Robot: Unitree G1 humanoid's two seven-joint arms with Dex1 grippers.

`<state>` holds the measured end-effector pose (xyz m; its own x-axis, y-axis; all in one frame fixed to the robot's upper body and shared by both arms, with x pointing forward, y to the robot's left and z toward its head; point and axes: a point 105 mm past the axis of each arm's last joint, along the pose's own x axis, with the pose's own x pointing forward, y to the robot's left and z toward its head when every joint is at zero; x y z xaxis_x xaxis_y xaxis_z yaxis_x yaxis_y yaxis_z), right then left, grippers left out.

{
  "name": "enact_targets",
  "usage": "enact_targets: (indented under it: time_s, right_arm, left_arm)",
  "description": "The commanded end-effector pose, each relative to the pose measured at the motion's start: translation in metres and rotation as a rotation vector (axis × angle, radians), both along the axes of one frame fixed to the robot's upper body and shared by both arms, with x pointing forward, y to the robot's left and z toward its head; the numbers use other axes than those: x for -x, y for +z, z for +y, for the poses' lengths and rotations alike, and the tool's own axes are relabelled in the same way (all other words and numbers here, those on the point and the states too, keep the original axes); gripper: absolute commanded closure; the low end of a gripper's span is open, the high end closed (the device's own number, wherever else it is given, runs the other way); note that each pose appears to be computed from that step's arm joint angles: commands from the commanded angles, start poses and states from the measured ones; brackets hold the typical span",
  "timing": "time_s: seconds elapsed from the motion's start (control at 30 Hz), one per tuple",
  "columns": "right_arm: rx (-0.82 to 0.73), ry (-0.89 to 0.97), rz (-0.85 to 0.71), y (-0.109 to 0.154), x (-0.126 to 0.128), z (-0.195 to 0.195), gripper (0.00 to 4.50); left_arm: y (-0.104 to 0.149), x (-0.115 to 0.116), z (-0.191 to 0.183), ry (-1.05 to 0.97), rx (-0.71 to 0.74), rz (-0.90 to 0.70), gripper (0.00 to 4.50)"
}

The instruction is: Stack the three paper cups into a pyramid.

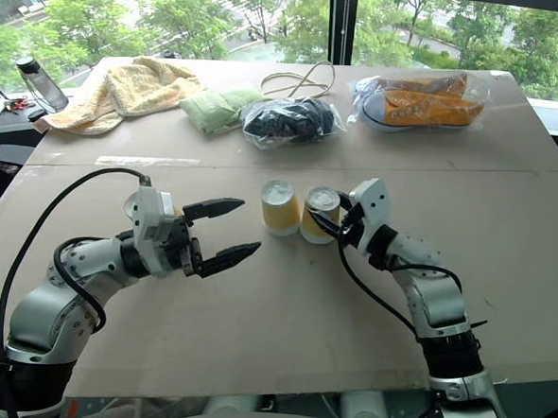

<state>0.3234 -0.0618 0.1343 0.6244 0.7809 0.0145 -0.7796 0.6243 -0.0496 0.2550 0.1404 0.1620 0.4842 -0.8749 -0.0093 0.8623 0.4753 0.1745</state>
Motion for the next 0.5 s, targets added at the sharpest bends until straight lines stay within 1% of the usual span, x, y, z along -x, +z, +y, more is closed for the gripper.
enact_targets:
  time_s: [0.03,0.1,0.13,0.23,0.3,0.33,0.4,0.43,0.5]
  right_arm:
    - [-0.012,0.015,-0.040,0.010,0.003,0.004,1.43]
    - [-0.012,0.016,-0.049,0.011,0.003,0.004,0.54]
    - [-0.015,0.015,-0.056,0.012,0.003,0.004,0.10]
    - [-0.025,0.007,-0.075,0.015,0.002,0.002,0.04]
    - [-0.050,0.010,-0.105,0.023,0.004,-0.002,0.04]
    - [-0.067,0.020,-0.126,0.028,0.007,-0.004,0.04]
    - [-0.104,0.076,-0.178,0.040,0.018,-0.009,0.04]
    - [-0.126,0.124,-0.208,0.046,0.026,-0.011,0.04]
    - [-0.156,0.215,-0.238,0.054,0.041,-0.014,0.04]
  left_arm:
    - [0.012,0.001,0.003,0.010,-0.002,-0.054,0.00]
    - [0.009,-0.001,0.004,0.031,-0.006,-0.037,0.00]
    - [0.008,-0.005,0.007,0.075,-0.006,-0.030,0.00]
    - [0.008,-0.013,0.012,0.165,0.003,-0.038,0.00]
    - [0.019,-0.013,0.015,0.256,0.077,-0.090,0.00]
    - [0.027,-0.013,0.020,0.346,0.129,-0.133,0.00]
    - [0.038,-0.005,0.024,0.471,0.212,-0.211,0.00]
    - [0.041,0.004,0.022,0.502,0.247,-0.244,0.00]
    - [0.043,0.016,0.023,0.572,0.295,-0.278,0.00]
